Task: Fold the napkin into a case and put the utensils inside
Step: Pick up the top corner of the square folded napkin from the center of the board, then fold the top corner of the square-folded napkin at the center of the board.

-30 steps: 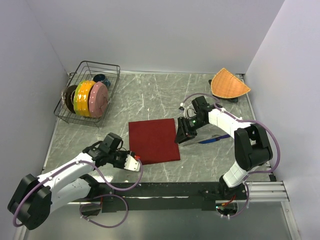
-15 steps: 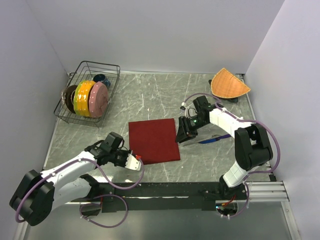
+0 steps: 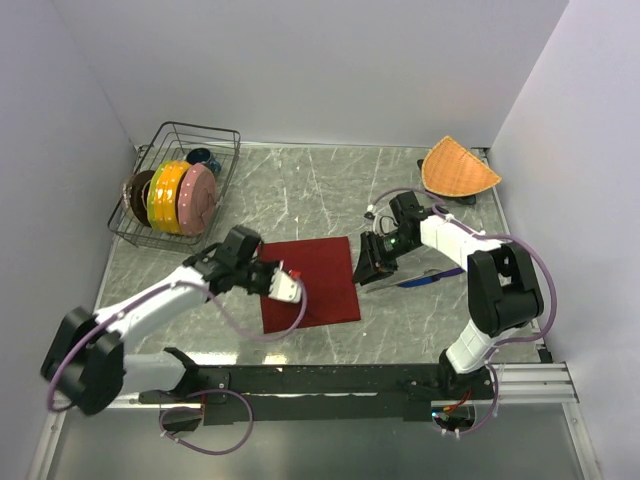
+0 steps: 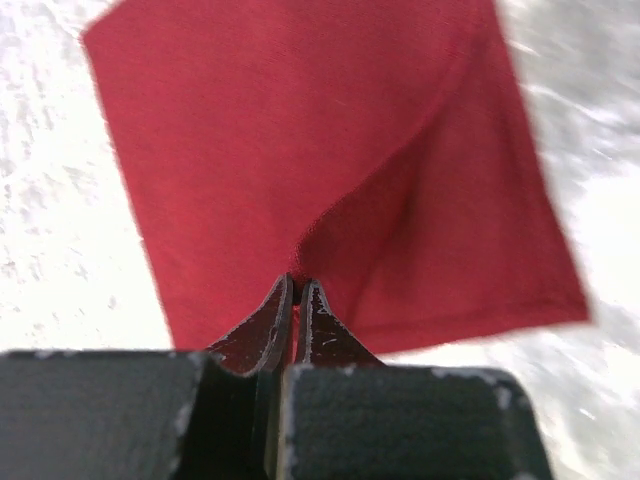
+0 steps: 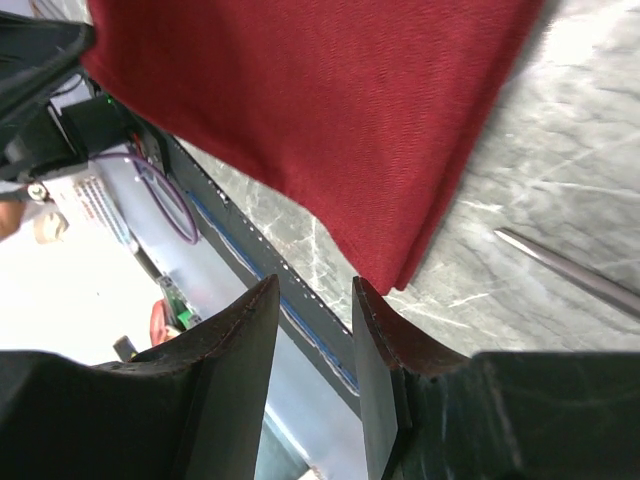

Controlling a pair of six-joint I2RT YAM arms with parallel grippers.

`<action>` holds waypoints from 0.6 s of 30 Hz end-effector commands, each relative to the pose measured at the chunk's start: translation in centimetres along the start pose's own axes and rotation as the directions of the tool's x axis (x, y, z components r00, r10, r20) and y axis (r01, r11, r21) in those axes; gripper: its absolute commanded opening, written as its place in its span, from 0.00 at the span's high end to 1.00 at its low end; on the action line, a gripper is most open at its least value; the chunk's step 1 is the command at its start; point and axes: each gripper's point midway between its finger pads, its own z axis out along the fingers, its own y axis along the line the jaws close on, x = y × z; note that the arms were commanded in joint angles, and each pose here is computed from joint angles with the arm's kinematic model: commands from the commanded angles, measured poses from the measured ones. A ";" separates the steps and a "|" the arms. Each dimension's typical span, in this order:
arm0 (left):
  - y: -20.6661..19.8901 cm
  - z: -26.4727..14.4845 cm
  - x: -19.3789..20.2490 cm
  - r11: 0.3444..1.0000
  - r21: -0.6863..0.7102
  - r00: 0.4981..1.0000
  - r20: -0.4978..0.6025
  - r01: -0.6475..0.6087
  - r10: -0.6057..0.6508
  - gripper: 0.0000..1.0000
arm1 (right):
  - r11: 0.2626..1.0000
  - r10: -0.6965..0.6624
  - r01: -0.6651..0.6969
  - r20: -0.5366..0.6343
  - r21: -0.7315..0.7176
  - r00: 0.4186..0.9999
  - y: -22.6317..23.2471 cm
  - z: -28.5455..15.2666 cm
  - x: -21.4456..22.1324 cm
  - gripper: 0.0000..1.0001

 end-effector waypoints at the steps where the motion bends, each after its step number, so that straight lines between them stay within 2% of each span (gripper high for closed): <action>1: 5.3 1.4 -2.6 0.997 -0.072 0.997 0.079 0.008 -0.002 0.99 | 1.000 0.014 -0.013 0.051 -0.016 0.999 -0.1 -1.1 -1.8 0.57; 5: 7.5 3.8 -2.3 0.997 -0.058 0.995 0.079 0.059 -0.054 0.99 | 0.999 0.034 -0.034 0.078 -0.010 0.996 -0.9 -1.9 -2.4 0.56; 18: 13.7 8.3 -2.4 0.991 -0.091 0.991 0.095 0.100 -0.091 0.99 | 0.995 0.098 -0.098 0.107 -0.003 0.989 -2.9 -3.1 -2.4 0.55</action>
